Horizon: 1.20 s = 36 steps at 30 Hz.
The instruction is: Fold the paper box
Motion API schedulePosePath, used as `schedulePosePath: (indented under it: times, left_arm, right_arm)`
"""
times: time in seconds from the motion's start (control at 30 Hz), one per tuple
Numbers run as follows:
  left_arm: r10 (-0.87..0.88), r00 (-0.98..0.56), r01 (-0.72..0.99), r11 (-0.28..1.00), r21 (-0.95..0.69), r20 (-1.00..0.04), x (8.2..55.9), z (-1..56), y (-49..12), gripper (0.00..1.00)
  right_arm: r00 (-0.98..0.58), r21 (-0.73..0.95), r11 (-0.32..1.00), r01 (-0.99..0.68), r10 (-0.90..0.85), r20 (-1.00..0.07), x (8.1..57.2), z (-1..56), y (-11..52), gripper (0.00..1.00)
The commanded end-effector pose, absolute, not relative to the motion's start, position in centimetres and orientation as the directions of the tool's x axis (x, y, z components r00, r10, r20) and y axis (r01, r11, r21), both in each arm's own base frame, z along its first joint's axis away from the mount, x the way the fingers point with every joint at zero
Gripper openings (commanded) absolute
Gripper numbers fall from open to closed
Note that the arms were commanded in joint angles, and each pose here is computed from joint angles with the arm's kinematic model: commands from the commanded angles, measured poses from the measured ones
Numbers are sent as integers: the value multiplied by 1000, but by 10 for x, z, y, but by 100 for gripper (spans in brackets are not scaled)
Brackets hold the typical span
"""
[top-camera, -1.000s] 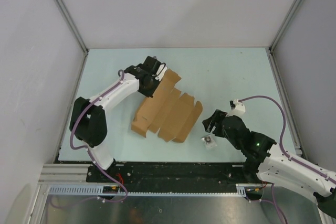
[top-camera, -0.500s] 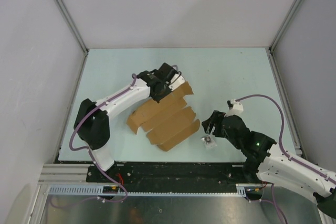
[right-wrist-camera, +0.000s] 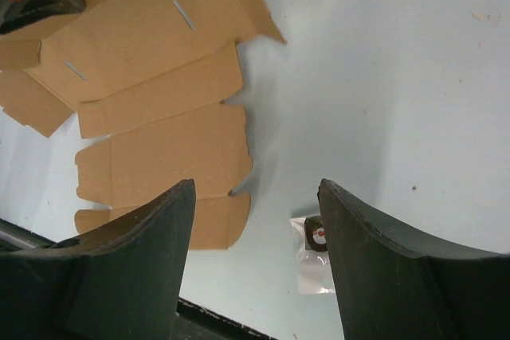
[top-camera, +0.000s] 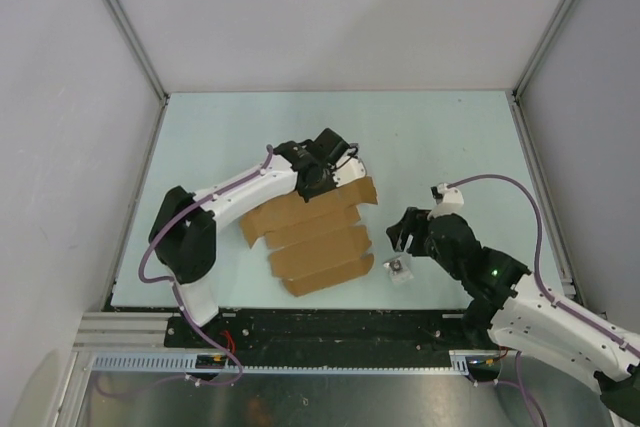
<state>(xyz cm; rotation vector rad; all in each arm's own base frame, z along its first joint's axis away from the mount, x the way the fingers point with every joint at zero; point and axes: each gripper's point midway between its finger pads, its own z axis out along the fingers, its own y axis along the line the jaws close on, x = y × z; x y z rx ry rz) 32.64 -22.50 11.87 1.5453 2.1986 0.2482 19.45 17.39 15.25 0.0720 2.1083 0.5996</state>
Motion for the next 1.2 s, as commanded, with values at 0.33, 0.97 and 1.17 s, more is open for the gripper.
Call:
schedulePosePath:
  times: [0.33,0.97,1.17]
  left_arm:
    - [915,-180,858,326,397,-361,320,138,-258,11]
    - [378,-430,326,912,250,-820,322,287,-199,75]
    - [-5,-551,162,980,-113,-835,279,255,-182,75]
  right_arm:
    - [-508,393,845,-362,175,-844,246,193,182,66]
    - [-425,265,804,-533,17,-905,290,236,201,72]
    - [-467,232,674,-701,-188,-864,329,215,250,75]
